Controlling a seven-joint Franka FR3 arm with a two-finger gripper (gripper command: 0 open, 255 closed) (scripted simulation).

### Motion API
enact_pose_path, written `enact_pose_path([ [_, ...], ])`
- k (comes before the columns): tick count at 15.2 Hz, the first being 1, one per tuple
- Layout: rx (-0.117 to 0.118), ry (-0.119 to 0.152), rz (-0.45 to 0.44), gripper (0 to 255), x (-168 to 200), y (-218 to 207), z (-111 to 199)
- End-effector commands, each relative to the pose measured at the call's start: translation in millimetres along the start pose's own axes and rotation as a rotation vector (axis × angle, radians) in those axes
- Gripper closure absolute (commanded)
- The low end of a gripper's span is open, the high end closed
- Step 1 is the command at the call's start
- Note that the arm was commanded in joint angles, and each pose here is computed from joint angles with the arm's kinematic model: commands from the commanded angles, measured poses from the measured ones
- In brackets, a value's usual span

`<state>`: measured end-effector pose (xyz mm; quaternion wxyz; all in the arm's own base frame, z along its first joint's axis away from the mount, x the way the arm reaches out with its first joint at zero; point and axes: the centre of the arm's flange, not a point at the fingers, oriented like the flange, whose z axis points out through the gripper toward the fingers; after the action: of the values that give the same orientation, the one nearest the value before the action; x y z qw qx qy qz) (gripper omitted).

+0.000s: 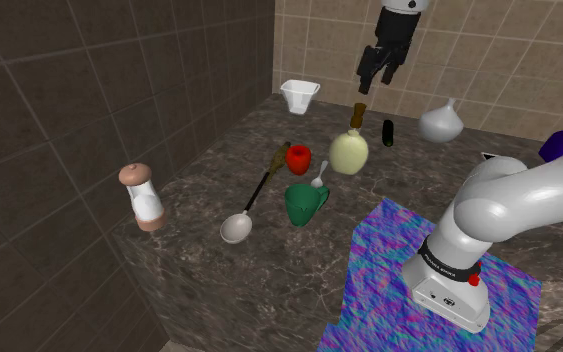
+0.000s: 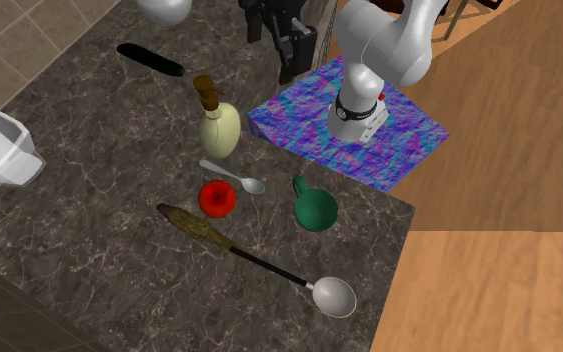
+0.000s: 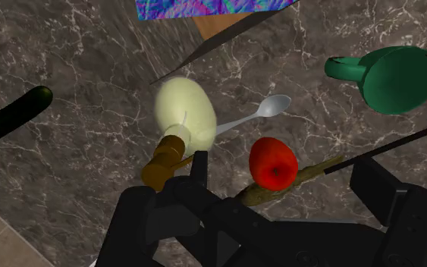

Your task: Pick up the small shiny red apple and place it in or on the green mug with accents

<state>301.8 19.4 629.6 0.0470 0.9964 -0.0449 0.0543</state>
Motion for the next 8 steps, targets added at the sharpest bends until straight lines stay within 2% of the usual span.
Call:
enact_pose_path([
  [1, 0.0, 0.0, 0.0, 0, 0.0, 0.0, 0.0],
  [8, -0.012, -0.064, -0.08, 0, 56.7, -18.6, 78.2],
])
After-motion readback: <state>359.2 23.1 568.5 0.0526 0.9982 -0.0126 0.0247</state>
